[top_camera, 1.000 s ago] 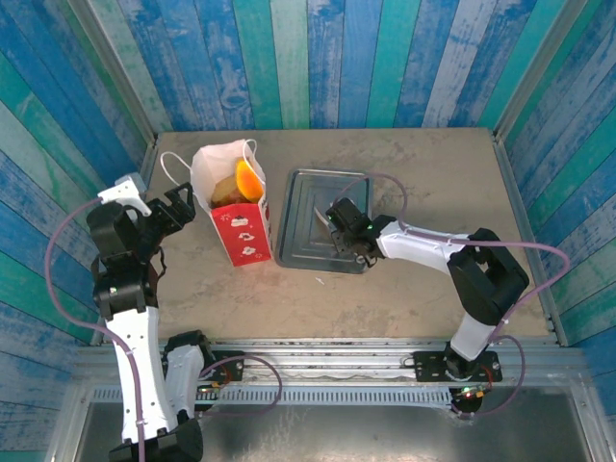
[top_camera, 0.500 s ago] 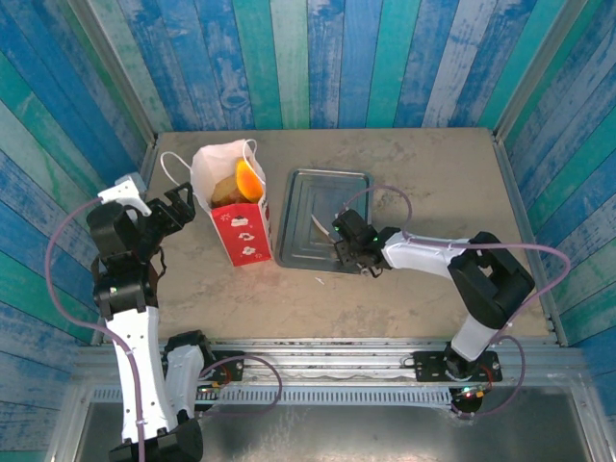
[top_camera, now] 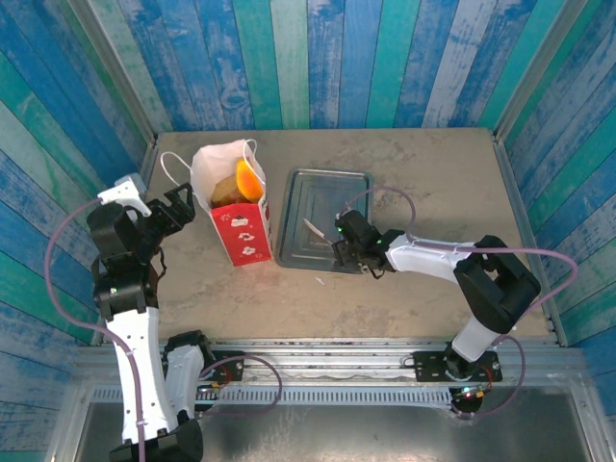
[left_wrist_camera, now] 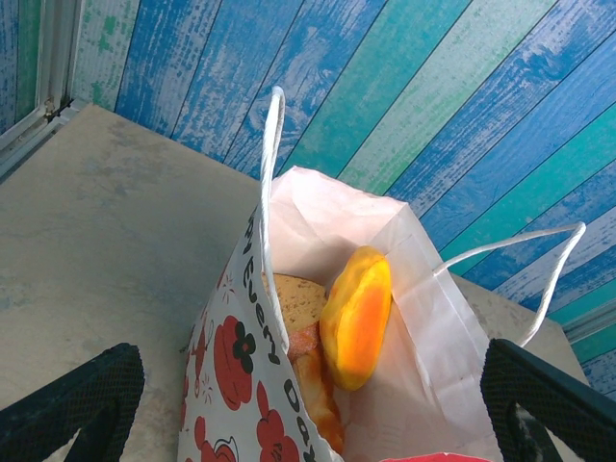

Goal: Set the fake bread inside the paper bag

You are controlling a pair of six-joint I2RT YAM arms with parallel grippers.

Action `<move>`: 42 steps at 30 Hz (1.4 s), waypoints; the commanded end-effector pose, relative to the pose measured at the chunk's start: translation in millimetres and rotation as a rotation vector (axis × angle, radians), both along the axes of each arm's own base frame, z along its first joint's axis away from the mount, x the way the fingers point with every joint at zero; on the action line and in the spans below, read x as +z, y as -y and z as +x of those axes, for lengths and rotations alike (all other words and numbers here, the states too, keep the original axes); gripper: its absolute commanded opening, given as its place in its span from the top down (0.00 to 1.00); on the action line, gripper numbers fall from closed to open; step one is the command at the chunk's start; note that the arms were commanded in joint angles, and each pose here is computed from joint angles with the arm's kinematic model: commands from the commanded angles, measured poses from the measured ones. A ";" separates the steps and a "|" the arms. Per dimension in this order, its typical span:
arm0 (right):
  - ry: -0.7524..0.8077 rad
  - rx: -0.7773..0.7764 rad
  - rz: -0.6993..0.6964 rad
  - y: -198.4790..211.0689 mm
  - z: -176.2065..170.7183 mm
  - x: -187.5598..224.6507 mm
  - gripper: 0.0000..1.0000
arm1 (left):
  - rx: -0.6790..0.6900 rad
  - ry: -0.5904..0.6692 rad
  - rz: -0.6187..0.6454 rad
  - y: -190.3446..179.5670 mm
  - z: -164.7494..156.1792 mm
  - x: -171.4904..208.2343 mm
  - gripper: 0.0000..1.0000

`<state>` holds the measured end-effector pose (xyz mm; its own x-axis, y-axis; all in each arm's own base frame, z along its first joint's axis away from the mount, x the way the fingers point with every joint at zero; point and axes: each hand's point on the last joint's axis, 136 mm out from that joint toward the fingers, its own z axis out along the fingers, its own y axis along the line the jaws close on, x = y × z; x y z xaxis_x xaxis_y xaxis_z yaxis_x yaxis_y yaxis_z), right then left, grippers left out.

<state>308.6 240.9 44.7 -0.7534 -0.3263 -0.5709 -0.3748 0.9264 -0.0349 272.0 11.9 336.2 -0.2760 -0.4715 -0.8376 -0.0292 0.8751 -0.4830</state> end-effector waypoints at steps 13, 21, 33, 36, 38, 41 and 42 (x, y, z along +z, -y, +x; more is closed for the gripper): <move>0.002 -0.009 -0.004 4.9 -1.4 -4.1 0.23 | 0.002 0.004 0.023 -0.2 -2.0 -2.5 0.06; -0.010 0.001 -0.009 4.5 -3.4 -8.0 0.18 | 0.005 0.009 0.027 -0.8 -2.6 -0.4 0.06; 0.045 0.004 0.016 4.5 0.3 20.1 0.13 | 0.010 0.015 0.034 -1.9 -2.0 3.9 0.06; 0.093 -0.007 0.030 7.2 4.0 43.7 0.11 | 0.015 0.016 0.037 -3.1 -1.3 3.9 0.06; 0.132 -0.010 0.039 9.8 5.8 62.2 0.09 | 0.018 0.020 0.040 -3.7 -0.6 5.5 0.06; 0.194 -0.021 0.055 16.5 8.2 92.4 0.05 | 0.029 0.025 0.050 -6.1 0.2 8.5 0.06; 0.214 -0.030 0.062 20.4 8.7 102.4 0.04 | 0.039 0.024 0.054 -8.2 0.8 9.4 0.06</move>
